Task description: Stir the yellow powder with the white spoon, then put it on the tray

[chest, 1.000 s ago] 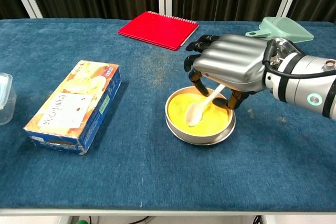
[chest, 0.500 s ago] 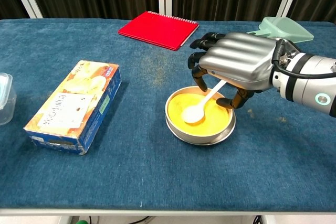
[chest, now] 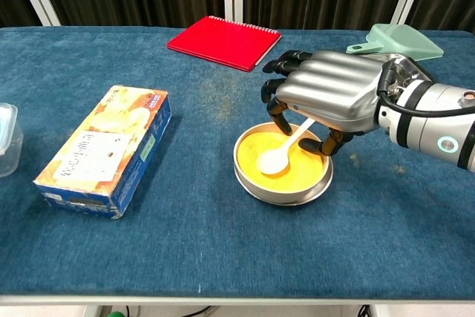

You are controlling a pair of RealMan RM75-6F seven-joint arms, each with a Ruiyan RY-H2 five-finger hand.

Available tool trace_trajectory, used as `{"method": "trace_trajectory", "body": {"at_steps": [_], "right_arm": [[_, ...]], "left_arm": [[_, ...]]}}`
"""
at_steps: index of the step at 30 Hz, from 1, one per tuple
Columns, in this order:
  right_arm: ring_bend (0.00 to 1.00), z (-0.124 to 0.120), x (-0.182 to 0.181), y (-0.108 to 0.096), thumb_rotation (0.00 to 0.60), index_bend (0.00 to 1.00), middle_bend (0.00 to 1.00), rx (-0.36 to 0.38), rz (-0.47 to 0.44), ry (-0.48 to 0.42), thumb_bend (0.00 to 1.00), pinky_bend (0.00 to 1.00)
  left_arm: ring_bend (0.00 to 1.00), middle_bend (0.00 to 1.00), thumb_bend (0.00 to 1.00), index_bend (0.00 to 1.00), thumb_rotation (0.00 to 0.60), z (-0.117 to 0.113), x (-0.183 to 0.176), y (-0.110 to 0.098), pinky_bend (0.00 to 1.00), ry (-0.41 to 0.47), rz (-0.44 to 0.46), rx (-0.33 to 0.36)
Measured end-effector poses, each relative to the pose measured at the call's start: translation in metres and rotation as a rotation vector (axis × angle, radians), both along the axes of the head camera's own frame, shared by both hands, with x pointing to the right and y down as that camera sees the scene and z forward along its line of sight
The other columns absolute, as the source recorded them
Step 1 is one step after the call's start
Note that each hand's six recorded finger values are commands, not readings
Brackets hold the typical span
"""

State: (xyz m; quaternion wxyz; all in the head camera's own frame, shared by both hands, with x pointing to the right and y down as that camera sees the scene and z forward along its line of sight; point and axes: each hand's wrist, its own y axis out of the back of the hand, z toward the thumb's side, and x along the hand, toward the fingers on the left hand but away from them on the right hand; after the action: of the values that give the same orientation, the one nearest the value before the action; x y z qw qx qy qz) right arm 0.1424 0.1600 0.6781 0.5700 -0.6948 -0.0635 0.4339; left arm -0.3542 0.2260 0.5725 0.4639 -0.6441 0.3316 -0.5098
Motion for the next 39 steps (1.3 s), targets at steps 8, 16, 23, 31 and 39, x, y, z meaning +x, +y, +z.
{"method": "trace_trajectory", "body": {"at_steps": [8, 16, 23, 31, 39], "right_arm": [[0.00, 0.004, -0.001, 0.001, 0.600, 0.53, 0.19, -0.005, -0.002, -0.002, 0.43, 0.00], [0.00, 0.004, -0.003, 0.000, 0.600, 0.57, 0.20, 0.004, -0.006, -0.001, 0.44, 0.00], [0.00, 0.000, -0.004, -0.002, 0.600, 0.62, 0.22, 0.034, -0.027, 0.009, 0.47, 0.00], [0.00, -0.017, 0.001, -0.013, 0.600, 0.65, 0.23, 0.146, -0.144, 0.103, 0.48, 0.00], [0.00, -0.034, -0.007, -0.022, 0.600, 0.68, 0.26, 0.339, -0.395, 0.280, 0.49, 0.00]], "left_arm": [[0.20, 0.19, 0.44, 0.20, 0.600, 0.001, -0.002, 0.000, 0.13, 0.002, -0.005, -0.004], [0.20, 0.19, 0.44, 0.20, 0.600, 0.003, -0.003, 0.001, 0.13, 0.002, -0.007, -0.007], [0.20, 0.19, 0.44, 0.20, 0.600, 0.003, -0.004, 0.003, 0.13, 0.002, -0.011, -0.011], [0.20, 0.18, 0.44, 0.20, 0.600, 0.000, -0.004, 0.003, 0.13, -0.002, -0.013, -0.010], [0.20, 0.18, 0.44, 0.20, 0.600, 0.002, 0.001, 0.005, 0.13, -0.002, -0.005, -0.020]]}}
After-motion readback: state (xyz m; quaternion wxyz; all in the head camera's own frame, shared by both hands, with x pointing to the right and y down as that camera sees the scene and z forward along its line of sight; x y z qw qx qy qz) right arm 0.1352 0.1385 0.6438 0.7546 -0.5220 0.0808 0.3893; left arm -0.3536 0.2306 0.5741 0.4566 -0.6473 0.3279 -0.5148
